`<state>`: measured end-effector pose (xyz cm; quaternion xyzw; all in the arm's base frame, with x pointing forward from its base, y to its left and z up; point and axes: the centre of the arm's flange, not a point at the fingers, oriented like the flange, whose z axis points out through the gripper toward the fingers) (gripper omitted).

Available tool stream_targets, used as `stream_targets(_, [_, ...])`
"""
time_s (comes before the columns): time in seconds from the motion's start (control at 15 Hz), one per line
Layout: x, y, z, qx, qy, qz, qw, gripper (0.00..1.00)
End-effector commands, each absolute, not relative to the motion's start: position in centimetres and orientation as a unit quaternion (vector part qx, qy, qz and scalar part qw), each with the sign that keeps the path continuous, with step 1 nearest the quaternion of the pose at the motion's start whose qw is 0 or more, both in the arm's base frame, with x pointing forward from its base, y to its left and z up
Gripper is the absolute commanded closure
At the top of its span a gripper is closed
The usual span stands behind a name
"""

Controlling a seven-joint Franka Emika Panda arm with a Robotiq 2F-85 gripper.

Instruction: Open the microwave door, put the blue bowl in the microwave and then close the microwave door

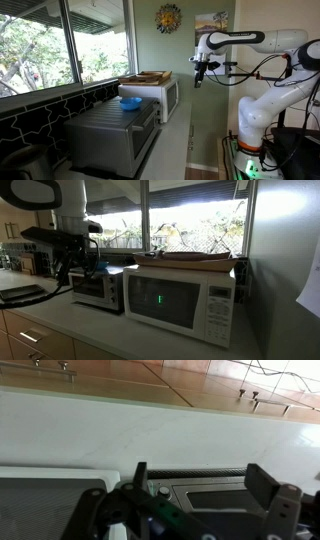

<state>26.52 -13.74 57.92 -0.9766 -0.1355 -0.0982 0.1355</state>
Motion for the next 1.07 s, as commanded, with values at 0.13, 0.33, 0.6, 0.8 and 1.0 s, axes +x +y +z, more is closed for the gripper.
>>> stream_targets(0.13, [26.5,-13.7,57.9,-0.977,-0.135,-0.098,0.135,0.0])
stream_targets(0.33, [28.8,-9.4,57.6,-0.965,-0.194,-0.098,0.147,0.0])
stream_targets(0.6, [31.6,-2.1,58.2,-0.956,-0.203,-0.114,0.179,0.0])
stream_targets(0.8, [33.7,2.3,58.1,-0.961,-0.149,-0.137,0.19,0.0])
stream_targets(1.0, [35.8,5.3,57.1,-0.968,-0.078,-0.157,0.177,0.0])
